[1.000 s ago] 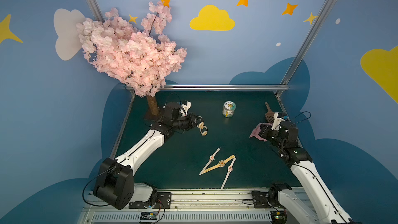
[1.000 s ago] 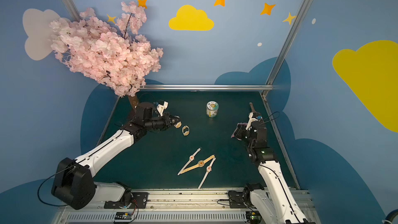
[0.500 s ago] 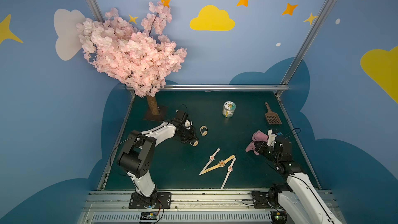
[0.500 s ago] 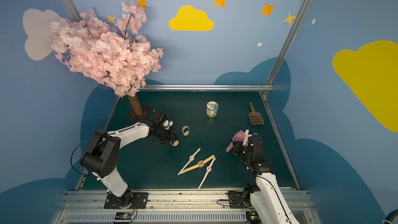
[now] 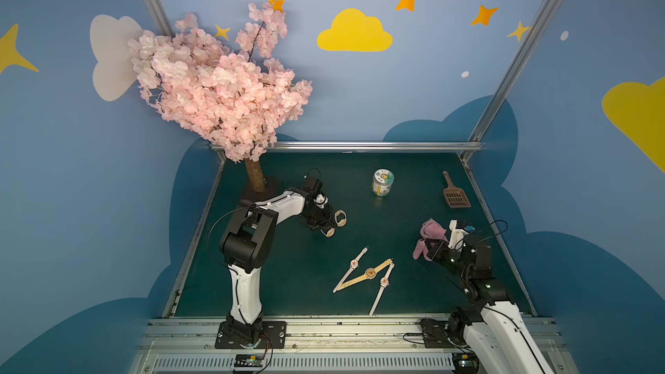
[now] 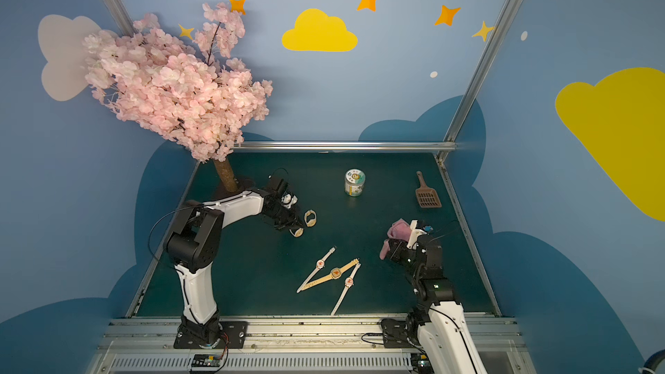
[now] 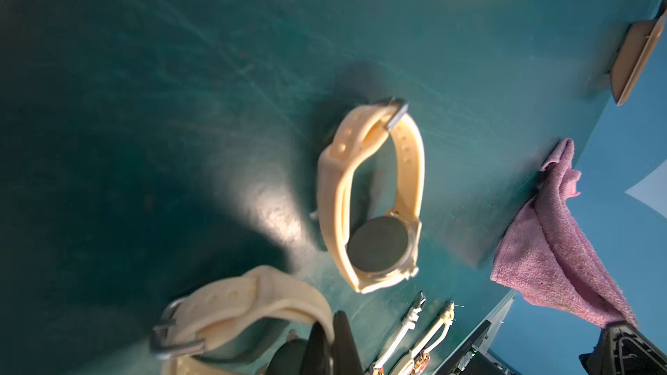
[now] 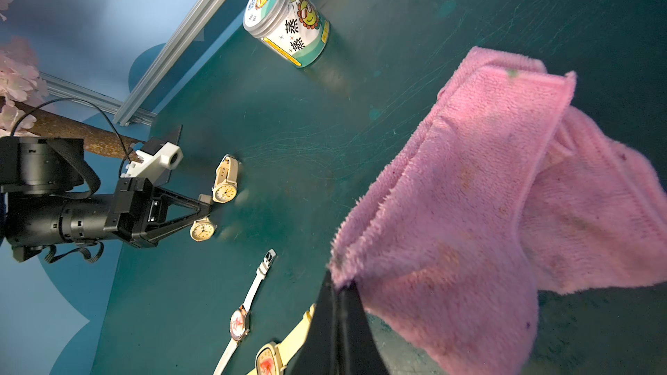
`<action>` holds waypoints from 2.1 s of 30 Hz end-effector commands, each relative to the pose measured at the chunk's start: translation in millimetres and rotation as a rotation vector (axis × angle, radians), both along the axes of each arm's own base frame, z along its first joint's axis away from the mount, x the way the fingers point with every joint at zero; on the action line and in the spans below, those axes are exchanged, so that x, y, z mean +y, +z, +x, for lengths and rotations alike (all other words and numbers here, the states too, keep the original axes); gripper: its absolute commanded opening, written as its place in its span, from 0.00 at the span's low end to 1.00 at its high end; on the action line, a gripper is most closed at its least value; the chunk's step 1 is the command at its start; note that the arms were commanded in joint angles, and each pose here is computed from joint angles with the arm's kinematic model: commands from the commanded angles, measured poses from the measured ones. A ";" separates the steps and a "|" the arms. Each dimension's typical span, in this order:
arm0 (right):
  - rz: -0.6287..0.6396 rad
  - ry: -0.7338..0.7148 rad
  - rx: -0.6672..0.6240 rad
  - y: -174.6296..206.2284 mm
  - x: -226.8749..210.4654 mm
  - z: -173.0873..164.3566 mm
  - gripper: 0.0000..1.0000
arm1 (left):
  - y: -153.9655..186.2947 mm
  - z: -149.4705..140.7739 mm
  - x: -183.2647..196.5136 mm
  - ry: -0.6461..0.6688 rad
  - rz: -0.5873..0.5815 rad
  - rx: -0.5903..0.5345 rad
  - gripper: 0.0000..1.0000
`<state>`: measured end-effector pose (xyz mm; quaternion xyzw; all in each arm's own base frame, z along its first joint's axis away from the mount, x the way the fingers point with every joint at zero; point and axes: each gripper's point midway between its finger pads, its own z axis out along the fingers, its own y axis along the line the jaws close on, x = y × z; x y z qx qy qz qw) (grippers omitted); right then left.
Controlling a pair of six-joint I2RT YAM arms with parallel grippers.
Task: Wipe the watch dial
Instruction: Place the cleaning item at the center of the board, then pick up the watch at the center of the board.
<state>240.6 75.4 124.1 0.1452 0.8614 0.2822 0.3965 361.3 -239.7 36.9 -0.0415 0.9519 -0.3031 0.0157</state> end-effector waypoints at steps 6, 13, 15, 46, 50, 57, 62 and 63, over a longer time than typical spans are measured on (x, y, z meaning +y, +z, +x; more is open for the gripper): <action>-0.008 0.003 0.017 -5.4 -0.7 -1.5 0.00 | -8.8 0.6 4.8 -0.040 0.052 0.025 0.12; -0.003 0.003 0.019 -5.2 -0.2 -0.6 0.00 | -0.5 2.9 6.0 -0.042 0.057 0.000 0.23; -0.003 0.004 0.019 -4.9 0.0 -0.5 0.00 | 2.7 3.3 5.5 -0.041 0.052 -0.005 0.24; -0.038 -0.055 0.141 -22.0 -10.7 -5.2 0.00 | 63.6 -64.6 -37.2 -0.209 -0.078 -0.216 0.29; -0.034 -0.058 0.228 -41.5 -9.7 -5.9 0.00 | 50.2 -94.1 -60.3 -0.298 -0.089 -0.203 0.33; 0.015 -0.020 0.335 -60.0 1.8 -6.6 0.31 | 29.0 -120.8 -83.3 -0.368 -0.101 -0.190 0.40; -0.006 -0.005 0.292 -22.7 1.5 -2.6 0.56 | 26.4 -120.2 -88.7 -0.339 -0.145 -0.191 0.40; -0.027 -0.007 0.264 -10.9 -1.1 -2.0 0.59 | 30.2 -117.5 -88.6 -0.329 -0.152 -0.207 0.40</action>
